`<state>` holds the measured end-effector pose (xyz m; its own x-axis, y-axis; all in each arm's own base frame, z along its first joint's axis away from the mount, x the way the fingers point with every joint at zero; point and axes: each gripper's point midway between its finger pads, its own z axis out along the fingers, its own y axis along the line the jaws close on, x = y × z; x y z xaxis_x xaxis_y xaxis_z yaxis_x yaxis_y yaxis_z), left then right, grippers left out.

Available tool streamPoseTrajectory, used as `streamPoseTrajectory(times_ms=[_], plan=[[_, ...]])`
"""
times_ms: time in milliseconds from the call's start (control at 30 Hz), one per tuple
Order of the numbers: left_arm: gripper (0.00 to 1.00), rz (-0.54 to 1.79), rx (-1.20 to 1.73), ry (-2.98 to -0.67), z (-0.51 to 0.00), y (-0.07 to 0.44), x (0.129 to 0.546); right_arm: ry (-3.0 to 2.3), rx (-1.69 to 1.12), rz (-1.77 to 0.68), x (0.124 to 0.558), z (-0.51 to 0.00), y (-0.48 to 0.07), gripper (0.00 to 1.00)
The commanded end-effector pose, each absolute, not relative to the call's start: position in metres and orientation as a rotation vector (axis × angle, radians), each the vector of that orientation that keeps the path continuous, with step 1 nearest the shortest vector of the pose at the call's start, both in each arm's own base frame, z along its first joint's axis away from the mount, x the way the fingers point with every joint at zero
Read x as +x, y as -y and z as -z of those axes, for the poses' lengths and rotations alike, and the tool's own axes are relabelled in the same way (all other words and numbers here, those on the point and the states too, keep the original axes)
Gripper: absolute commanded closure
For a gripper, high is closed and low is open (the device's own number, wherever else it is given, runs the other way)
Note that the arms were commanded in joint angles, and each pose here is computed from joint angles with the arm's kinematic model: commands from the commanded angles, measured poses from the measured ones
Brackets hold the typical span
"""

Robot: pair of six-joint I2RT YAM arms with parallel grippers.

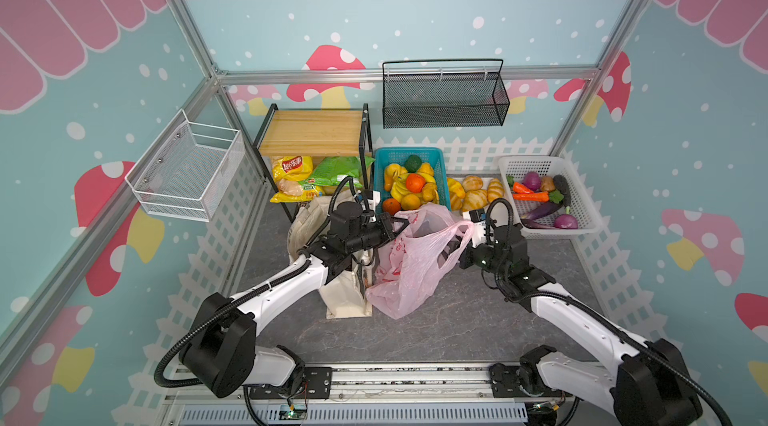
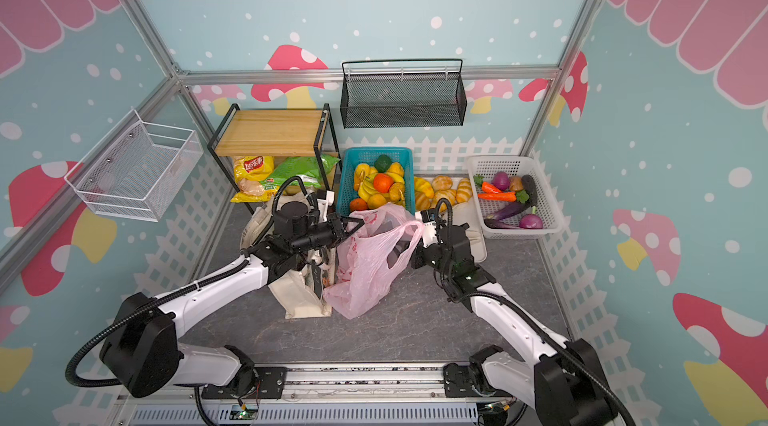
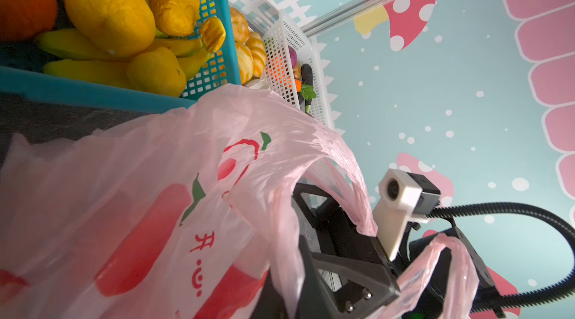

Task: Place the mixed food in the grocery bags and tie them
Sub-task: 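Move the right gripper back to the white vegetable basket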

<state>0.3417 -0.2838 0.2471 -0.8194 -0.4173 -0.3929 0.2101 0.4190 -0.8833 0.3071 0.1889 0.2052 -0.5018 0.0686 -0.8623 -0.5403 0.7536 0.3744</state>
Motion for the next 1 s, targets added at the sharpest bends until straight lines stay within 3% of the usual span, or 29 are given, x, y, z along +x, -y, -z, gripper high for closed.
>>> streamPoseTrajectory(times_ms=[0, 200, 367, 600, 767, 967], plan=[[1.00, 1.400, -0.242, -2.048, -0.257, 0.268, 0.348, -2.073, -0.372, -0.772, 0.291, -0.187, -0.174, 0.15], [1.00, 1.383, -0.278, -2.036, -0.255, 0.260, 0.352, -2.155, -0.292, -0.654, 0.299, -0.176, -0.144, 0.19], [1.00, 1.420, -0.272, -2.038, -0.256, 0.264, 0.351, -2.112, -0.080, -0.507, 0.335, -0.200, -0.097, 0.19], [1.00, 1.460, -0.269, -2.026, -0.260, 0.268, 0.348, -1.994, 0.328, -0.217, 0.407, -0.216, 0.032, 0.14], [1.00, 1.471, -0.266, -2.020, -0.262, 0.269, 0.347, -1.998, 0.525, -0.128, 0.460, -0.196, 0.108, 0.13], [1.00, 1.491, -0.267, -2.023, -0.261, 0.271, 0.346, -2.072, 0.638, -0.028, 0.510, -0.153, 0.160, 0.16]])
